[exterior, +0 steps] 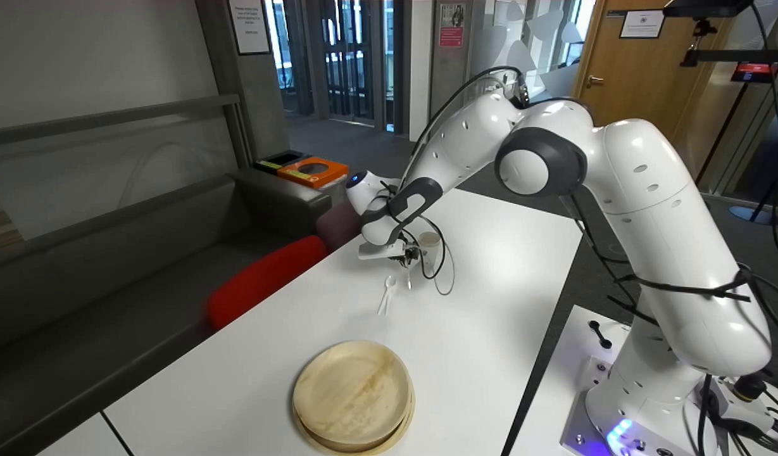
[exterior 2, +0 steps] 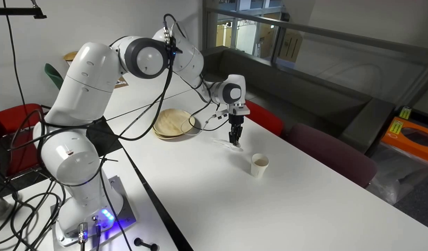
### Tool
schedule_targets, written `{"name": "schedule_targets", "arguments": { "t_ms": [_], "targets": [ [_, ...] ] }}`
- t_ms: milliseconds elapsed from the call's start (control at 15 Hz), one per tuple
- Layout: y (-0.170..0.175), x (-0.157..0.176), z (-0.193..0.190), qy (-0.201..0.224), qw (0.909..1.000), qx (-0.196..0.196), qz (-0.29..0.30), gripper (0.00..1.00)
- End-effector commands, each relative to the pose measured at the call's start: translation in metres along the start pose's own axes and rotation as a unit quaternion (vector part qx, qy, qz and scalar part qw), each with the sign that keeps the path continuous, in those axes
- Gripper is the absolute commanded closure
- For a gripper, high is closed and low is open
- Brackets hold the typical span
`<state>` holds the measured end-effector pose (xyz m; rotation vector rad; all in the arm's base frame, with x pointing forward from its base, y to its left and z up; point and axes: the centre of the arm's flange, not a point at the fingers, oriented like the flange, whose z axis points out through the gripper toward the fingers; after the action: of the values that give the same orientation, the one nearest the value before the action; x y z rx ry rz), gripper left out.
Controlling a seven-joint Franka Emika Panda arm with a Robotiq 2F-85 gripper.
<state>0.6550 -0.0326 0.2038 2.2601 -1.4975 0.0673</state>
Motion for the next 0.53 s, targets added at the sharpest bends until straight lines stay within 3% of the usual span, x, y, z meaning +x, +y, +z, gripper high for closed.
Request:
{"name": "schedule_targets", "arguments": {
  "t_ms": [0, 467],
  "targets": [
    [-0.009, 0.003, 0.001, -0.010, 0.9988, -0.029, -0.039, 0.98],
    [-0.019, -0.008, 0.012, -0.048, 0.9922, -0.060, -0.098, 0.98]
  ]
}}
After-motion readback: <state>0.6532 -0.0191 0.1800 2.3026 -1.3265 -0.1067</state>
